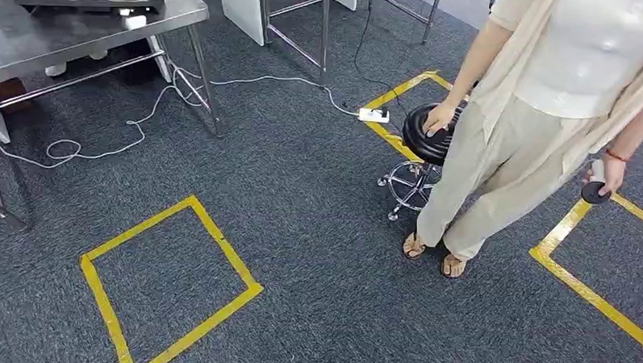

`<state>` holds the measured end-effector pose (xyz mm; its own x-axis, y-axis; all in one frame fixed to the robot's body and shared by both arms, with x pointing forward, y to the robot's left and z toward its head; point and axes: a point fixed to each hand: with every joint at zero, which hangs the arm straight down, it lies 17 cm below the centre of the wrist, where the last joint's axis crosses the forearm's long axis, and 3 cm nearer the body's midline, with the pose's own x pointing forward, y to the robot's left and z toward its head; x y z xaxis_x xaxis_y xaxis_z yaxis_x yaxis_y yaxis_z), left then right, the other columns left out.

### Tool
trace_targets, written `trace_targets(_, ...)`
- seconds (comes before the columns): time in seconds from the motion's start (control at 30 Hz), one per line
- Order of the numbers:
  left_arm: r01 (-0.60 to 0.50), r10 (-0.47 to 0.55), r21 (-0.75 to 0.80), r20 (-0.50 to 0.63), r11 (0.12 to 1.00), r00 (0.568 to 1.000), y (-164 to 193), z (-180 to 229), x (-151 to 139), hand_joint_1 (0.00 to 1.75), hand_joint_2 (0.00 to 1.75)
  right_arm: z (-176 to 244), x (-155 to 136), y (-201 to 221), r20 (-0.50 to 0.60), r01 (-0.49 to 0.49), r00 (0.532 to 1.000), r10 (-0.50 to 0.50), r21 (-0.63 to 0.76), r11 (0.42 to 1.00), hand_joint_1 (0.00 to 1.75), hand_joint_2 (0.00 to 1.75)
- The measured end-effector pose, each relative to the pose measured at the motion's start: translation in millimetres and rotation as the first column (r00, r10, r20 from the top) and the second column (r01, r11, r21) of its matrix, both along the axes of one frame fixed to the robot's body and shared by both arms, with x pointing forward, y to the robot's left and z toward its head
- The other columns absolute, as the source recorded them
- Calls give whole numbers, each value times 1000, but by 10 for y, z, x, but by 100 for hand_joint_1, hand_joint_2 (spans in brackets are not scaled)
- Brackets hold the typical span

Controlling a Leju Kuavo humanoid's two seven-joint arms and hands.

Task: Take the parts from the cabinet and place them on the table.

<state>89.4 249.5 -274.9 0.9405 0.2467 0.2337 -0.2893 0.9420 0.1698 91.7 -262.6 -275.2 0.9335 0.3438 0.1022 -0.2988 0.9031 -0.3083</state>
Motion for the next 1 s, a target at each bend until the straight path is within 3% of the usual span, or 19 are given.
trace_targets(1.0,98,-97,-14,61,995,993,-55,18,85,0,0,4,-76,167,27,74,997,-74,26,997,0,0)
